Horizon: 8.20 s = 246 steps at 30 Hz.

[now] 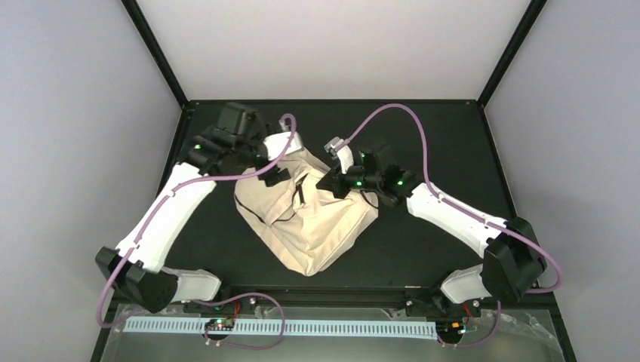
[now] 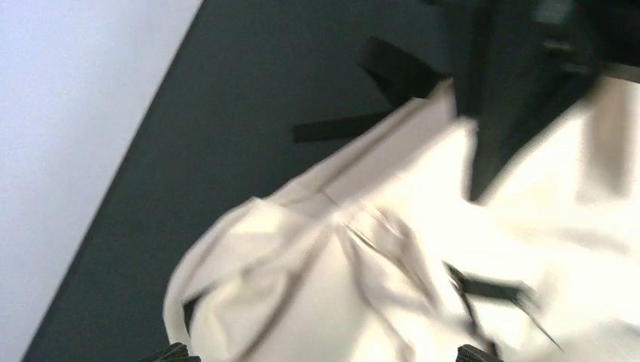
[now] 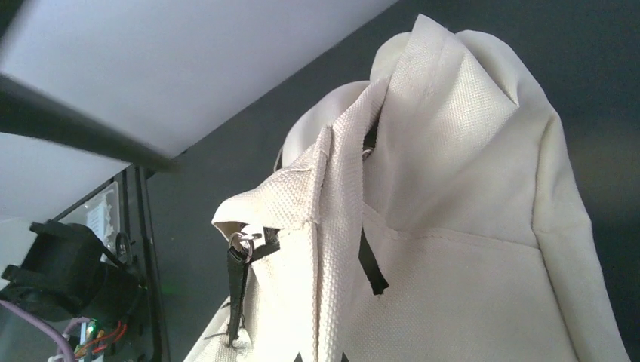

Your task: Pack the student bag

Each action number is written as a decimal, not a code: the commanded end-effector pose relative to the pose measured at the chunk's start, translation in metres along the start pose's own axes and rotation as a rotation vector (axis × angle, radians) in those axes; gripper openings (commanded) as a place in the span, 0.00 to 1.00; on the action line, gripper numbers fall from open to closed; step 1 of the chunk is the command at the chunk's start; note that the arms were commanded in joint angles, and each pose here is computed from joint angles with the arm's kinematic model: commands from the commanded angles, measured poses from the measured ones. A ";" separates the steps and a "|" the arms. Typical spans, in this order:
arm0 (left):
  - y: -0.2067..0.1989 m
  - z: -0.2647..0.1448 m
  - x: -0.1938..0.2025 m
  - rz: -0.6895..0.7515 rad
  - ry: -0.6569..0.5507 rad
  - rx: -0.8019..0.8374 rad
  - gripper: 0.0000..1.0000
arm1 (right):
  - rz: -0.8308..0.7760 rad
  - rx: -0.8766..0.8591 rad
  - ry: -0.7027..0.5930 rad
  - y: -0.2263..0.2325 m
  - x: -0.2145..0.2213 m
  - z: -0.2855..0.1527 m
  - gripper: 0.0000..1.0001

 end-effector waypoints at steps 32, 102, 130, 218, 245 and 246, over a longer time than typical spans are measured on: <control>-0.066 0.072 0.124 -0.086 0.264 -0.056 0.34 | 0.008 -0.007 -0.076 -0.008 -0.033 -0.010 0.01; -0.070 -0.008 -0.021 0.167 -0.147 0.467 0.56 | -0.985 -0.342 0.029 0.081 -0.085 -0.066 0.01; -0.065 -0.028 -0.040 0.030 -0.289 0.436 0.02 | 0.008 -0.317 -0.275 0.057 -0.022 -0.066 0.30; -0.028 -0.048 -0.042 -0.274 -0.456 0.454 0.02 | 0.143 -0.239 0.182 0.009 0.134 0.025 0.01; 0.040 -0.064 -0.007 -0.358 -0.493 0.168 0.02 | -0.022 0.004 0.080 0.014 0.079 -0.048 0.01; 0.041 -0.046 0.011 -0.392 -0.453 0.162 0.02 | -0.017 0.003 0.092 0.016 0.079 -0.051 0.01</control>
Point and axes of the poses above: each gripper's point midway between its finger pads, its own z axis out along the fingers, its own y axis along the line the jaws close on, x = y × z, the point moved 1 cm from there along -z, back along the fingers, and after that the axes turned 9 degrees about z, right-handed, at the moved point
